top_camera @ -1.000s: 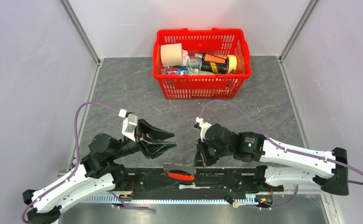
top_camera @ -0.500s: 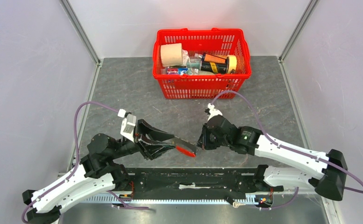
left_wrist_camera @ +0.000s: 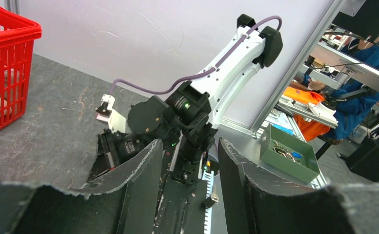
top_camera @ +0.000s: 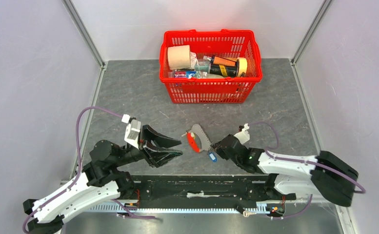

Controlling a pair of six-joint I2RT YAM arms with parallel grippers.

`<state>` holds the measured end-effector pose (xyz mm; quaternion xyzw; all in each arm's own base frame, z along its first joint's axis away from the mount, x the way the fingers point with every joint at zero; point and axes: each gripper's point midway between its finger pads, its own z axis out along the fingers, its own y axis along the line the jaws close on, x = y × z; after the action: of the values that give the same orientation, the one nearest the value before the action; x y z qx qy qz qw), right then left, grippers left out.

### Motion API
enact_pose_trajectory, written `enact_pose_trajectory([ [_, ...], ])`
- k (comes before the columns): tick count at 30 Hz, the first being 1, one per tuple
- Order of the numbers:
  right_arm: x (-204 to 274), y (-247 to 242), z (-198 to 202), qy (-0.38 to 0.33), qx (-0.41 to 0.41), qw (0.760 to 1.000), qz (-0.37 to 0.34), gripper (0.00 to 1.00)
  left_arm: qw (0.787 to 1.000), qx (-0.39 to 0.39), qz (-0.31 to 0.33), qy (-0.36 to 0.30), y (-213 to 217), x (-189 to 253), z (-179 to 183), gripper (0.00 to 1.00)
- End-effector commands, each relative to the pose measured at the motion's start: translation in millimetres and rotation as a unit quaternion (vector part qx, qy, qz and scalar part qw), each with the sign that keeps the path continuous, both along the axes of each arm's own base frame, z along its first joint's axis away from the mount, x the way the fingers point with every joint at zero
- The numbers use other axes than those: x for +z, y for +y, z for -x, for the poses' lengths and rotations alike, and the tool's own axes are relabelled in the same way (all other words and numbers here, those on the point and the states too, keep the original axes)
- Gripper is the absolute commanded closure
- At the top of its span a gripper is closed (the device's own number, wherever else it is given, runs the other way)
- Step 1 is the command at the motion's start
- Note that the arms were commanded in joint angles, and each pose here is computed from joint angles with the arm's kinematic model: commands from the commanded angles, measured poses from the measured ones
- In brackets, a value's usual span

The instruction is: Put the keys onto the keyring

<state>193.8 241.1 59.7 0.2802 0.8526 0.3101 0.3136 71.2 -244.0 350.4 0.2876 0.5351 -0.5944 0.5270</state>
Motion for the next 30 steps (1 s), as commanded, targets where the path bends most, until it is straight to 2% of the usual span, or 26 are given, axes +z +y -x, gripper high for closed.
enact_pose_trajectory([
  [1,24.7,24.3,-39.3,-0.032,-0.101,0.985,-0.134,1.00,1.000,-0.001,0.024,0.003,6.2,18.9,3.9,0.48],
  [8,13.4,72.8,-61.2,-0.005,-0.083,0.979,-0.184,1.00,1.000,0.007,0.023,0.008,9.4,17.6,2.8,0.48],
  [14,7.3,82.3,-76.2,-0.002,-0.074,0.976,-0.203,1.00,1.000,0.016,0.017,0.012,11.7,15.9,1.0,0.48],
  [17,8.8,75.1,-77.2,-0.009,-0.072,0.979,-0.190,0.88,1.000,0.021,0.013,0.010,11.8,12.9,-0.9,0.48],
  [21,16.5,70.0,-71.1,-0.020,-0.047,0.984,-0.168,0.66,1.000,0.022,0.008,0.010,9.1,11.2,-3.2,0.48],
  [25,22.8,60.9,-62.5,-0.020,-0.030,0.989,-0.144,0.51,1.000,0.020,0.005,0.008,5.7,10.3,-4.4,0.48],
  [28,26.4,59.6,-52.6,-0.015,0.010,0.992,-0.124,0.47,1.000,0.018,0.003,0.007,3.1,9.9,-5.5,0.48],
  [30,25.6,52.6,-44.4,-0.015,0.039,0.995,-0.086,0.45,1.000,0.017,0.003,0.007,2.5,10.6,-5.4,0.48],
])
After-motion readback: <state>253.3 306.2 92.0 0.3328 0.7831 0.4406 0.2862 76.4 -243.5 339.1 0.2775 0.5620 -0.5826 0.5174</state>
